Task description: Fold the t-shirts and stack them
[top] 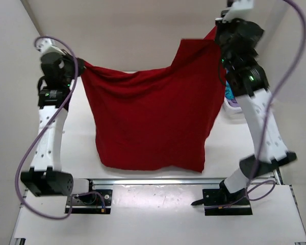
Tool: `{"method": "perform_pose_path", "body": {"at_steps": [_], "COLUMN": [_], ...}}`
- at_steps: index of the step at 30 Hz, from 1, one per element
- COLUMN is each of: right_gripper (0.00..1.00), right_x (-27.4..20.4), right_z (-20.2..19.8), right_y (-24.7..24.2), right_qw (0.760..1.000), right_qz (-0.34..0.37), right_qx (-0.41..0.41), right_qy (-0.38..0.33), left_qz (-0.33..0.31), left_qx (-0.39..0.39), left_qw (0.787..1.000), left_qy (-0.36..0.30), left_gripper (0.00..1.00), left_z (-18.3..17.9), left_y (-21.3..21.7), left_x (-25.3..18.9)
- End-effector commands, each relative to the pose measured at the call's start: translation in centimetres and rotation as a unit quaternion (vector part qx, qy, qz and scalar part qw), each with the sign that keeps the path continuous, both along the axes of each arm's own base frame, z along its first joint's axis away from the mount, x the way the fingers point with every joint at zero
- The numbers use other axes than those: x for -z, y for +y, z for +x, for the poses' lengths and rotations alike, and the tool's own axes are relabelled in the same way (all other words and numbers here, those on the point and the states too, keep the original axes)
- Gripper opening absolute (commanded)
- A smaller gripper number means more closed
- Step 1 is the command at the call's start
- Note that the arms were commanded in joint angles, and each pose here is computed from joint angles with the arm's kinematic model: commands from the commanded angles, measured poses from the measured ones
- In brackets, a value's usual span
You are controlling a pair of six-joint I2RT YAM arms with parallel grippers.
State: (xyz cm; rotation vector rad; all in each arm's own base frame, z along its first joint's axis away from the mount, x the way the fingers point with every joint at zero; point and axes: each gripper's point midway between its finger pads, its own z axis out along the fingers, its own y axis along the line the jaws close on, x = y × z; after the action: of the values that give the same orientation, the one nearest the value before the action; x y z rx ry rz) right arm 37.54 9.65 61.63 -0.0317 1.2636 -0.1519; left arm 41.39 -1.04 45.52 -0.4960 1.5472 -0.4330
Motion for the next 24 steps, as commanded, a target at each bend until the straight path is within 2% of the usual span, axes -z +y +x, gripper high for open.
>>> {"method": "perform_pose_path", "body": {"at_steps": [1, 2, 3, 4, 5, 6, 7, 9, 11, 13, 16, 20, 22, 24], "right_gripper": [0.00, 0.00, 0.00, 0.00, 0.00, 0.00, 0.00, 0.00, 0.00, 0.00, 0.00, 0.00, 0.00, 0.00], "right_x": [9.6, 9.8, 10.8, 13.3, 12.6, 12.7, 13.7, 10.8, 6.8, 2.3, -2.4, -3.0, -1.9, -0.4], "right_z": [8.3, 9.7, 12.1, 14.7, 15.5, 17.1, 18.1, 18.1, 16.3, 13.9, 10.4, 8.9, 9.1, 9.5], "right_y": [2.3, 1.4, 0.8, 0.8, 0.1, -0.7, -0.5, -2.1, -3.0, -4.8, -6.6, -6.5, -6.8, -6.9], "right_qw": [0.985, 0.983, 0.982, 0.977, 0.977, 0.978, 0.976, 0.980, 0.983, 0.985, 0.981, 0.976, 0.980, 0.980], "right_qz": [0.031, 0.042, 0.049, 0.044, 0.071, 0.077, 0.083, 0.093, 0.104, 0.116, 0.126, 0.130, 0.128, 0.131], "right_qx": [-0.107, -0.113, -0.108, -0.118, -0.118, -0.115, -0.117, -0.126, -0.132, -0.127, -0.137, -0.166, -0.149, -0.146], "right_qy": [0.135, 0.139, 0.149, 0.173, 0.164, 0.158, 0.166, 0.123, 0.071, 0.013, -0.049, -0.050, -0.030, -0.008], "left_qz": [0.026, 0.030, 0.038, 0.041, 0.045, 0.043, 0.043, 0.036, 0.026, 0.013, 0.004, 0.003, 0.009, 0.012], "left_qx": [-0.037, -0.028, -0.032, -0.026, -0.019, -0.009, -0.004, 0.011, 0.009, 0.015, -0.002, -0.030, -0.050, -0.058], "left_qw": [0.999, 0.998, 0.997, 0.997, 0.994, 0.992, 0.995, 0.994, 0.999, 1.000, 0.998, 0.995, 0.992, 0.993], "left_qy": [0.024, 0.048, 0.053, 0.064, 0.100, 0.119, 0.094, 0.099, 0.039, -0.001, -0.065, -0.097, -0.112, -0.100], "left_gripper": [0.00, 0.00, 0.00, 0.00, 0.00, 0.00, 0.00, 0.00, 0.00, 0.00, 0.00, 0.00, 0.00, 0.00], "left_z": [1.9, 3.6, 4.3, 6.2, 8.3, 10.0, 10.7, 12.6, 12.6, 11.9, 9.2, 7.5, 7.0, 7.4], "left_y": [1.3, -0.1, 0.0, -0.3, -1.1, -1.5, -1.8, -2.8, -2.5, -2.5, -1.1, 0.3, 2.1, 2.8], "left_x": [3.1, 5.0, 5.0, 5.8, 8.7, 9.5, 6.7, 6.4, 1.0, -2.3, -7.4, -8.7, -9.8, -8.3]}}
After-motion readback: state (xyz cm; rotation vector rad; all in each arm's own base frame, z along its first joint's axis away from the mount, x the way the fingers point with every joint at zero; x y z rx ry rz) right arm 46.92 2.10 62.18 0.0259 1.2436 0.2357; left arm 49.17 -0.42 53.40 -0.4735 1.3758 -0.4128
